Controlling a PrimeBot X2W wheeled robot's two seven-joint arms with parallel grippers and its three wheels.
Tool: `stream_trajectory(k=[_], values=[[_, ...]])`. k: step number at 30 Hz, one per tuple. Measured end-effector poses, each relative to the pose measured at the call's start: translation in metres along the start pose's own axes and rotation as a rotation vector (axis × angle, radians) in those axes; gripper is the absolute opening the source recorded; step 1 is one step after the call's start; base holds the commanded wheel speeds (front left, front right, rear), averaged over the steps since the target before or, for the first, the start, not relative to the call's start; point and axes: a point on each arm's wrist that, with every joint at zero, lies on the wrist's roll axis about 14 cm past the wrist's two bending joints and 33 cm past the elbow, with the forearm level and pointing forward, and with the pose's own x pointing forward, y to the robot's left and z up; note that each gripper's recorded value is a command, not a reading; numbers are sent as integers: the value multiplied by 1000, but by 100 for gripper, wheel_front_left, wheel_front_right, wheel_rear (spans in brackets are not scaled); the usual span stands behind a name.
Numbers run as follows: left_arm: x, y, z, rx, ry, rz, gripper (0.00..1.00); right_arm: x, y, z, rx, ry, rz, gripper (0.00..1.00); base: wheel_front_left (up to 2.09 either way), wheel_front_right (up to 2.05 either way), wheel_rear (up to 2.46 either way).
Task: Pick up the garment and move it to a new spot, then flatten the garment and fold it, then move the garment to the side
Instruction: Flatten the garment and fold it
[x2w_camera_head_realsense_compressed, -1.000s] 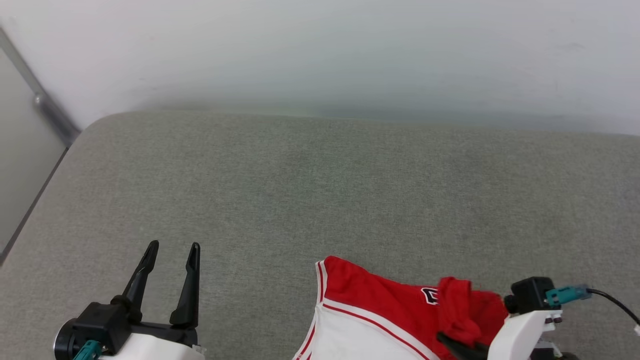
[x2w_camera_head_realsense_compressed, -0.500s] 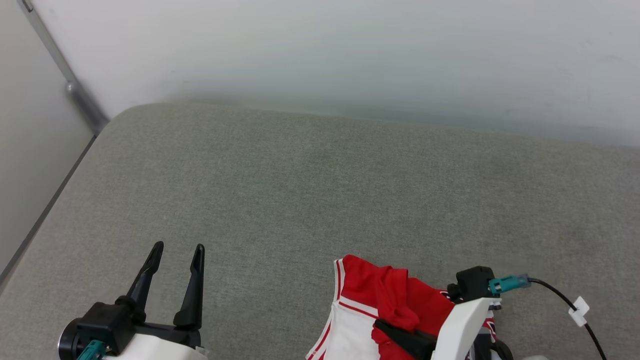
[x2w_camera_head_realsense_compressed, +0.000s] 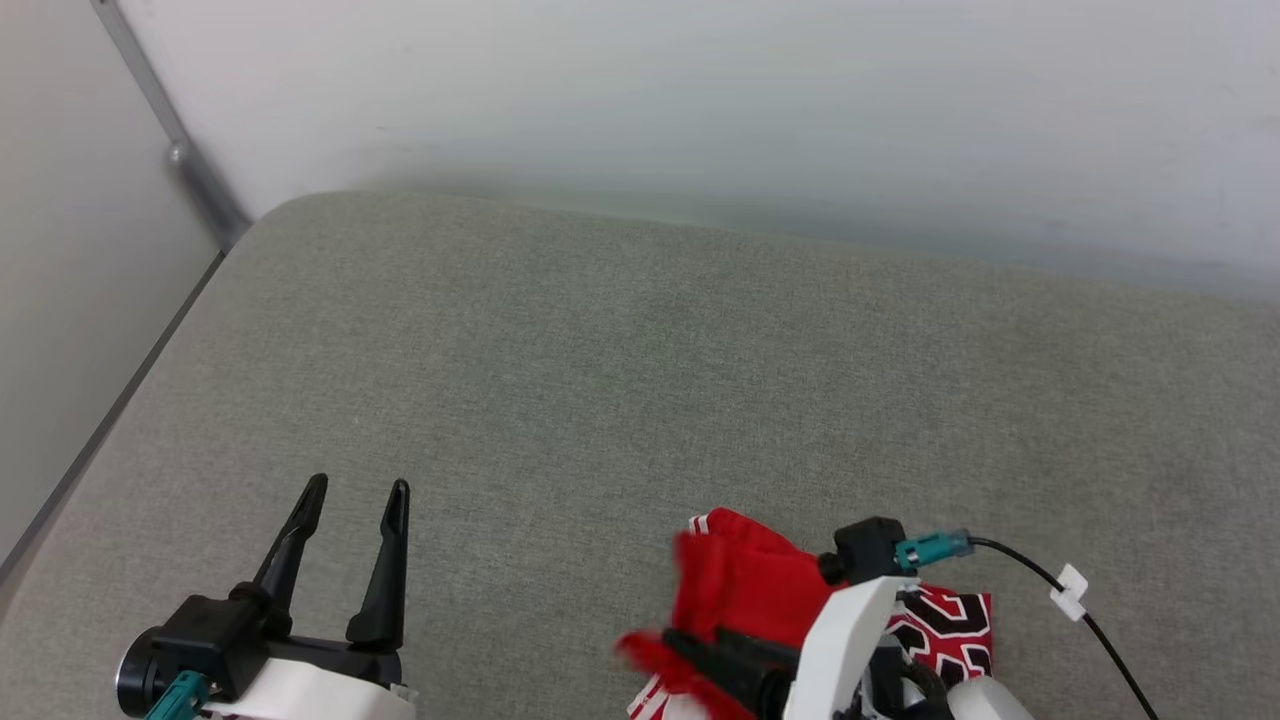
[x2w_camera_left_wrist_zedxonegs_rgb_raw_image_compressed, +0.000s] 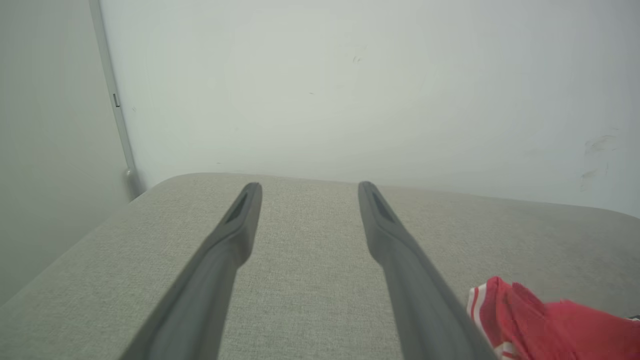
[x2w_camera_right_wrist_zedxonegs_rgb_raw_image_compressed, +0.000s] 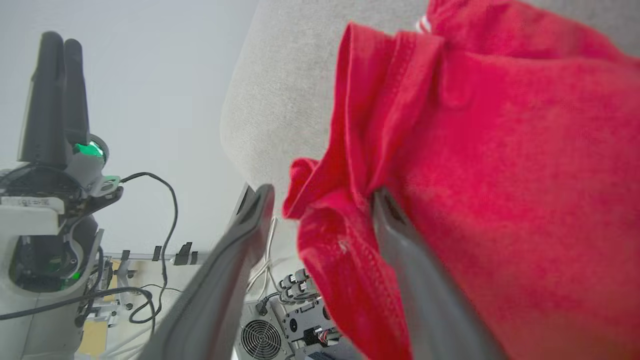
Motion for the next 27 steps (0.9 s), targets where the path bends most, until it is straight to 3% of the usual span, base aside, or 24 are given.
stream_trajectory(k=[6,11,15,20,27], values=[[1,-2,4,0,-15,-9,100,2,18,14,-16,-46,51,100,0,0,0],[5,-8,7,-5,-28,-32,100,-9,7,48,-91,-149,-16,100,0,0,0],[9,-16,7,-13,-30,-58,100,-30,-7,87,-278,-259,-151,100,0,0,0],[17,-31,4,-28,-27,-102,100,-85,-31,140,-587,-408,-379,100,0,0,0],[32,-49,3,-46,-33,-150,100,-174,-61,191,-748,-657,-612,100,0,0,0]])
